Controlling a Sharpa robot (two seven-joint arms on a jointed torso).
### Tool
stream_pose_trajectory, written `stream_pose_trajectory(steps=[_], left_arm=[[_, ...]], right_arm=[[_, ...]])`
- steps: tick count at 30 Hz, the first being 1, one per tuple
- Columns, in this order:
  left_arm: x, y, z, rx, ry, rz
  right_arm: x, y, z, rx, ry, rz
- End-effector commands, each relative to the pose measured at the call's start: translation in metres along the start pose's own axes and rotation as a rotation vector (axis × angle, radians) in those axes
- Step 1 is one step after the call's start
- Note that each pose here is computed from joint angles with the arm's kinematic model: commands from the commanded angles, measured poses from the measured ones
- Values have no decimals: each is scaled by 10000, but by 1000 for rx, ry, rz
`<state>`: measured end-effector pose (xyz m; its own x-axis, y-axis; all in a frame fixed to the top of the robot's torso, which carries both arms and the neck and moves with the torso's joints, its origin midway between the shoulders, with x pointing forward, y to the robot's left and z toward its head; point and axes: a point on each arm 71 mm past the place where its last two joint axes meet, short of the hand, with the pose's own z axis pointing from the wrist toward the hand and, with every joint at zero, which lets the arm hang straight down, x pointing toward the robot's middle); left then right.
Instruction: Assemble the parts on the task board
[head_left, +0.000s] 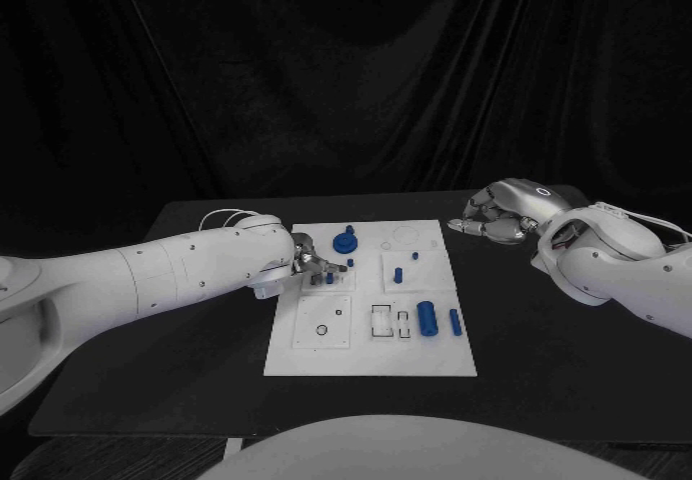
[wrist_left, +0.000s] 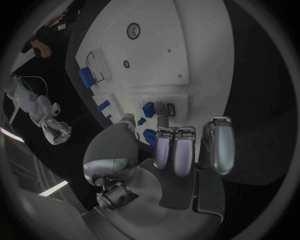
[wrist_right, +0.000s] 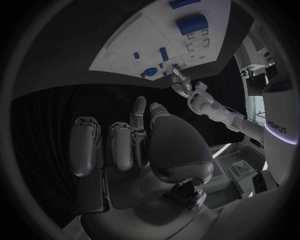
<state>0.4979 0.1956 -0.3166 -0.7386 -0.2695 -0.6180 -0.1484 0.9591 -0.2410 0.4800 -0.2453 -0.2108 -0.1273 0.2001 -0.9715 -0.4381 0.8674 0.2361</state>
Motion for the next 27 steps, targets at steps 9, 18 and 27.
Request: stream_pose_trajectory(steps=[9, 18, 27], left_arm=[[-240, 27, -183, 12, -60, -3], [-958, -53, -546, 29, -121, 52], [-1140, -2, -524, -30, -84, 163]], right_arm=[[8, -20, -11, 15, 1, -1], [17, -7, 10, 12, 6, -2], [25, 24, 8, 3, 12, 1]])
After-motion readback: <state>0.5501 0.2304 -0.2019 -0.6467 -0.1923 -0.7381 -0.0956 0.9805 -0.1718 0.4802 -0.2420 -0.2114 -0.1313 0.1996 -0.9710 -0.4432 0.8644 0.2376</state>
